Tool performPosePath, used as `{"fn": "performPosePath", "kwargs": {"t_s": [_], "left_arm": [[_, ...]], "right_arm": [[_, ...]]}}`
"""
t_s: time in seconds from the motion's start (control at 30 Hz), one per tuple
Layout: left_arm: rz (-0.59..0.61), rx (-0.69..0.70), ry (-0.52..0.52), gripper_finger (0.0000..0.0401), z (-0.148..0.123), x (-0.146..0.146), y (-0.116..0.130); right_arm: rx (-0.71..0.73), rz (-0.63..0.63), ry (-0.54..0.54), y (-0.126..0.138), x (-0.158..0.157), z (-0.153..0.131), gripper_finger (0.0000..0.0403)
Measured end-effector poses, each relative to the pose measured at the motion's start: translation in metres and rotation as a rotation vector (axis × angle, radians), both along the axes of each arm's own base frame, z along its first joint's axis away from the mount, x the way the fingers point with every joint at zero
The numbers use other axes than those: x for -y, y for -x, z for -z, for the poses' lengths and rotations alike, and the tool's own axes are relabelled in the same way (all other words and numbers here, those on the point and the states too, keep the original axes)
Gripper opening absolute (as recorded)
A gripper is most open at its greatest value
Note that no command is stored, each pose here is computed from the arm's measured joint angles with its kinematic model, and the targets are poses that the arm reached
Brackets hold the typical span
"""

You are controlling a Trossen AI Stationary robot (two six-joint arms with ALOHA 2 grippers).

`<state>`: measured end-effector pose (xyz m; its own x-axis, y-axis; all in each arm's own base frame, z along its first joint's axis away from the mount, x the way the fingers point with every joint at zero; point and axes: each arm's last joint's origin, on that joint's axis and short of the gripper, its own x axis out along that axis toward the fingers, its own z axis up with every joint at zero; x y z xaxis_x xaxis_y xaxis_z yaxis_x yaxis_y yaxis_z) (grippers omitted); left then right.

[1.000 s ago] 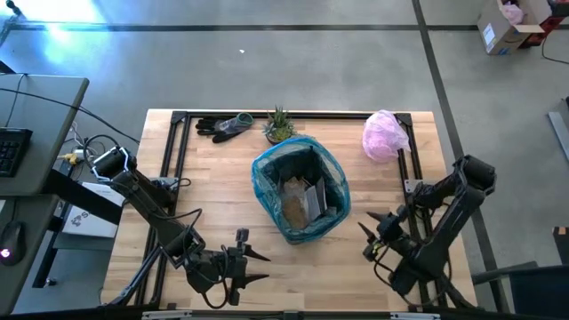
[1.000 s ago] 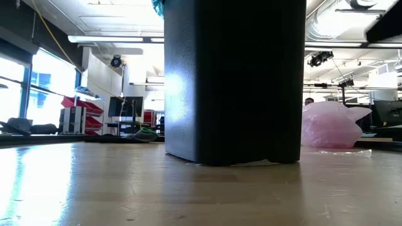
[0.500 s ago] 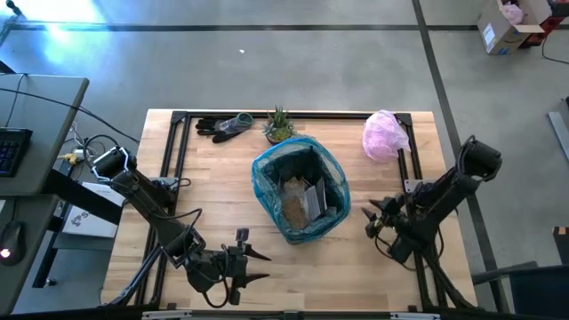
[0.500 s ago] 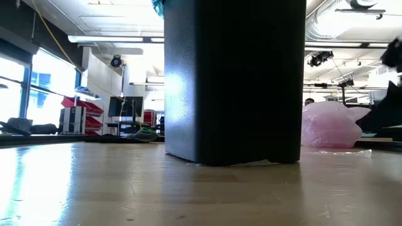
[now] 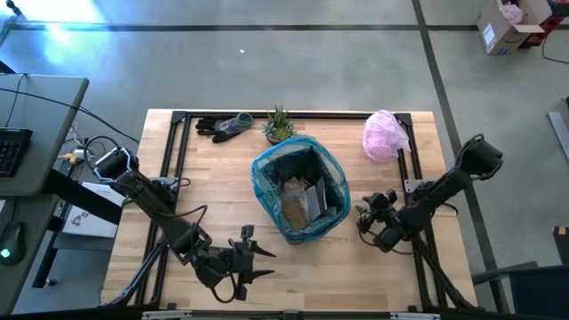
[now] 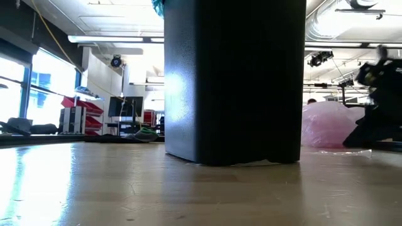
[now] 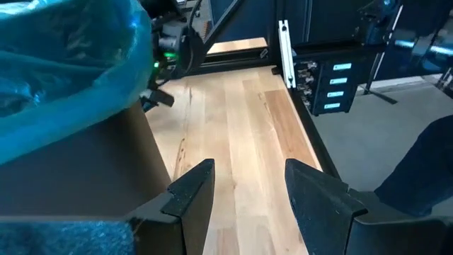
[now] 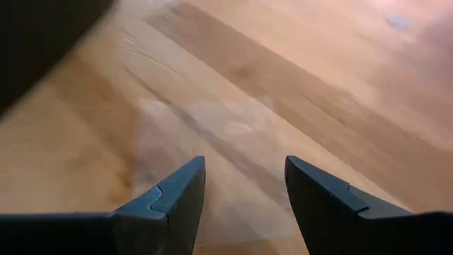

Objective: Place trash/remove bag and relplace
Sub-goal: Put the transparent plastic into the trash bin

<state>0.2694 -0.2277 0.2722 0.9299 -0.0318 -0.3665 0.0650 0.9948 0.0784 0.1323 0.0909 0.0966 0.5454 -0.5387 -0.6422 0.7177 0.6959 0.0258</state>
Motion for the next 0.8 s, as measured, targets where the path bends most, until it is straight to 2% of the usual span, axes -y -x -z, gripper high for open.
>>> {"fn": "performPosePath", "kwargs": {"t_s": [0.17,0.5,0.6,0.73,0.8], "left_arm": [[0.014,-0.003,0.013,0.0159,0.000,-0.001,-0.002],[0.017,-0.004,0.014,0.0158,0.000,-0.001,-0.001],[0.019,-0.005,0.018,0.0159,0.000,0.000,-0.001],[0.029,-0.005,0.018,0.0159,0.000,0.003,0.002],[0.032,-0.005,0.018,0.0158,0.000,0.004,0.002]], "right_arm": [[-0.074,0.037,-0.055,-0.003,0.008,0.004,0.0181],[-0.145,0.013,-0.074,-0.021,0.016,0.011,0.0172],[-0.139,-0.003,-0.070,-0.024,0.014,0.013,0.0131],[-0.123,-0.022,-0.078,-0.026,0.012,0.014,0.0030],[-0.122,-0.035,-0.076,-0.027,0.011,0.013,0.0012]]}}
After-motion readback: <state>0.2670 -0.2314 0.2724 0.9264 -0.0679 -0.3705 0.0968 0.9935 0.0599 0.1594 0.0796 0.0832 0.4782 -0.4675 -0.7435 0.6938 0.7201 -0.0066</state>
